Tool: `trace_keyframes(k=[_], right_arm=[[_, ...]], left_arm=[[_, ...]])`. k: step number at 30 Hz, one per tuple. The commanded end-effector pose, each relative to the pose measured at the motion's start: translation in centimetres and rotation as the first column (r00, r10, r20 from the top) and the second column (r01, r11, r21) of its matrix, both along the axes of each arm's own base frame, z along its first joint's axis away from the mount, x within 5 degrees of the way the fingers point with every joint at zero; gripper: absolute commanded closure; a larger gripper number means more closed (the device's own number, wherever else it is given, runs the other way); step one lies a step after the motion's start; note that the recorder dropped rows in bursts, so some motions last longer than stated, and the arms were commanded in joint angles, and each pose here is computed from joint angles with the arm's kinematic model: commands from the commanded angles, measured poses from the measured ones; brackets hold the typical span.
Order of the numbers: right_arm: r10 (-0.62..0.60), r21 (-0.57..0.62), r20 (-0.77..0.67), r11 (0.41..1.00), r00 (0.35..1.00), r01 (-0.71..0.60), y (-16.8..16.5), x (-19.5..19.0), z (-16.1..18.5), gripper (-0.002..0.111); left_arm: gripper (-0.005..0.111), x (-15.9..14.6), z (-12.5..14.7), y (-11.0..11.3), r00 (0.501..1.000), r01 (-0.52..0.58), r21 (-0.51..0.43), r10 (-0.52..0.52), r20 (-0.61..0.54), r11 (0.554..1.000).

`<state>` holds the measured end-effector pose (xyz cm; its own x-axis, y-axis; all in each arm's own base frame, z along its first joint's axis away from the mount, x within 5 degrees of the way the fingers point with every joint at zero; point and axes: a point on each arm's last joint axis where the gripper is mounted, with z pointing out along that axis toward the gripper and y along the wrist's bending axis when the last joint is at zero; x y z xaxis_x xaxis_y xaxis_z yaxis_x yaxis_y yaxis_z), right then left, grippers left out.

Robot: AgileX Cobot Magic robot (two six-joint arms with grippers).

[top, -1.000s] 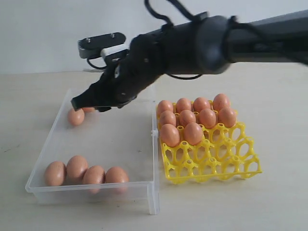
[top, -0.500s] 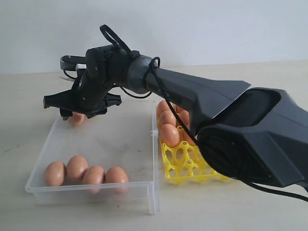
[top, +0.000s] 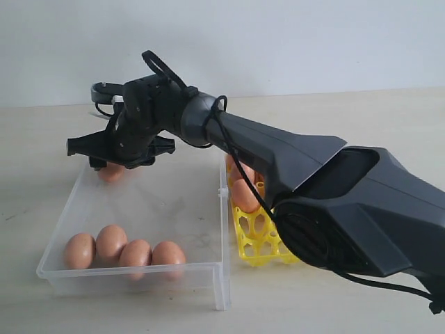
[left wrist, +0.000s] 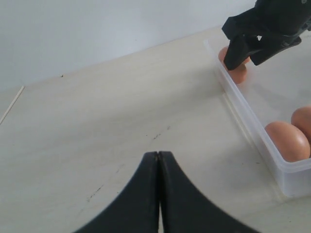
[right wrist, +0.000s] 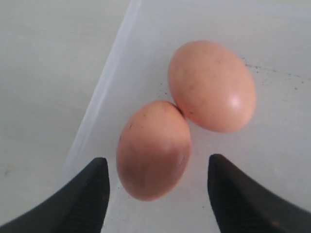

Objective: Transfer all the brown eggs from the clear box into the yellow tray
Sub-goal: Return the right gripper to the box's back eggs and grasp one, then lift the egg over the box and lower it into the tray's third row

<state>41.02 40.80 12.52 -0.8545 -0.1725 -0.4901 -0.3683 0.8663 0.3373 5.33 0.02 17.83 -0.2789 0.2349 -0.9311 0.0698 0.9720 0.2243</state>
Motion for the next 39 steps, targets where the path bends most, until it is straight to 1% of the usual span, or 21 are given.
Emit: trace_keyframes(k=[1,4,7,8,11,12,14,15,18,19,20,21,22,23,26,30,33,39], right_arm=[[-0.013,0.037,0.042,0.999,0.999,0.011,0.0,0.6,0.5,0.05],[-0.015,0.047,0.053,0.999,0.998,0.013,0.1,0.6,0.4,0.049],[-0.016,0.047,0.053,0.999,0.998,0.013,0.1,0.7,0.2,0.046],[-0.018,0.055,0.034,0.998,0.999,0.016,0.2,0.6,-0.3,0.046],[-0.022,0.069,0.049,0.997,0.999,0.019,0.4,0.8,-0.7,0.046],[-0.028,0.091,0.062,0.996,0.998,0.023,0.5,0.9,-0.7,0.046],[-0.035,0.107,0.047,0.994,0.998,0.03,0.6,0.9,-1.3,0.046],[-0.037,0.105,0.039,0.994,0.999,0.032,0.7,0.9,-1.9,0.046],[-0.038,0.104,0.038,0.994,0.999,0.034,0.7,0.9,-2.5,0.047],[-0.038,0.112,0.043,0.993,0.998,0.033,0.7,0.9,-2.6,0.054],[-0.039,0.114,0.045,0.993,0.998,0.034,0.8,1.0,-2.6,0.063],[-0.041,0.122,0.053,0.992,0.998,0.034,0.8,1.0,-2.5,0.081],[-0.041,0.121,0.057,0.992,0.998,0.034,0.8,1.1,-2.5,0.093],[-0.025,0.113,0.067,0.993,0.997,0.017,0.8,1.0,-2.4,0.108],[0.012,0.088,0.098,0.996,0.995,-0.021,0.7,1.0,-1.7,0.108],[0.065,0.055,0.198,0.995,0.978,-0.078,0.6,1.2,0.9,0.108],[0.096,0.034,0.236,0.994,0.967,-0.107,0.4,1.2,2.3,0.108],[0.208,-0.095,0.253,0.977,0.945,-0.19,0.0,0.5,3.8,0.108]], left_arm=[[0.107,0.0,0.2,0.0,1.0,-0.003,-0.005,0.003,0.016,1.0],[0.107,0.0,0.2,0.0,1.0,-0.003,-0.005,0.003,0.016,1.0],[0.107,0.0,0.2,0.0,1.0,-0.003,-0.005,0.003,0.016,1.0],[0.107,0.0,0.2,0.0,1.0,-0.003,-0.005,0.003,0.016,1.0],[0.107,0.0,0.2,0.0,1.0,-0.003,-0.005,0.003,0.016,1.0],[0.107,0.0,0.2,0.0,1.0,-0.003,-0.005,0.003,0.016,1.0],[0.107,0.0,0.2,0.0,1.0,-0.003,-0.005,0.003,0.016,1.0],[0.107,0.0,0.2,0.0,1.0,-0.003,-0.005,0.003,0.016,1.0],[0.107,0.0,0.2,0.0,1.0,-0.003,-0.005,0.003,0.016,1.0],[0.107,0.0,0.2,0.0,1.0,-0.003,-0.005,0.003,0.016,1.0],[0.107,0.0,0.2,0.0,1.0,-0.003,-0.005,0.003,0.016,1.0],[0.107,0.0,0.2,0.0,1.0,-0.003,-0.005,0.003,0.016,1.0],[0.107,0.0,0.2,0.0,1.0,-0.003,-0.005,0.003,0.016,1.0],[0.107,0.0,0.2,0.0,1.0,-0.003,-0.005,0.003,0.016,1.0],[0.107,0.0,0.2,0.0,1.0,-0.003,-0.005,0.003,0.016,1.0],[0.107,0.0,0.2,0.0,1.0,-0.003,-0.005,0.003,0.016,1.0],[0.107,0.0,0.2,0.0,1.0,-0.003,-0.005,0.003,0.016,1.0],[0.107,0.0,0.2,0.0,1.0,-0.003,-0.005,0.003,0.016,1.0]])
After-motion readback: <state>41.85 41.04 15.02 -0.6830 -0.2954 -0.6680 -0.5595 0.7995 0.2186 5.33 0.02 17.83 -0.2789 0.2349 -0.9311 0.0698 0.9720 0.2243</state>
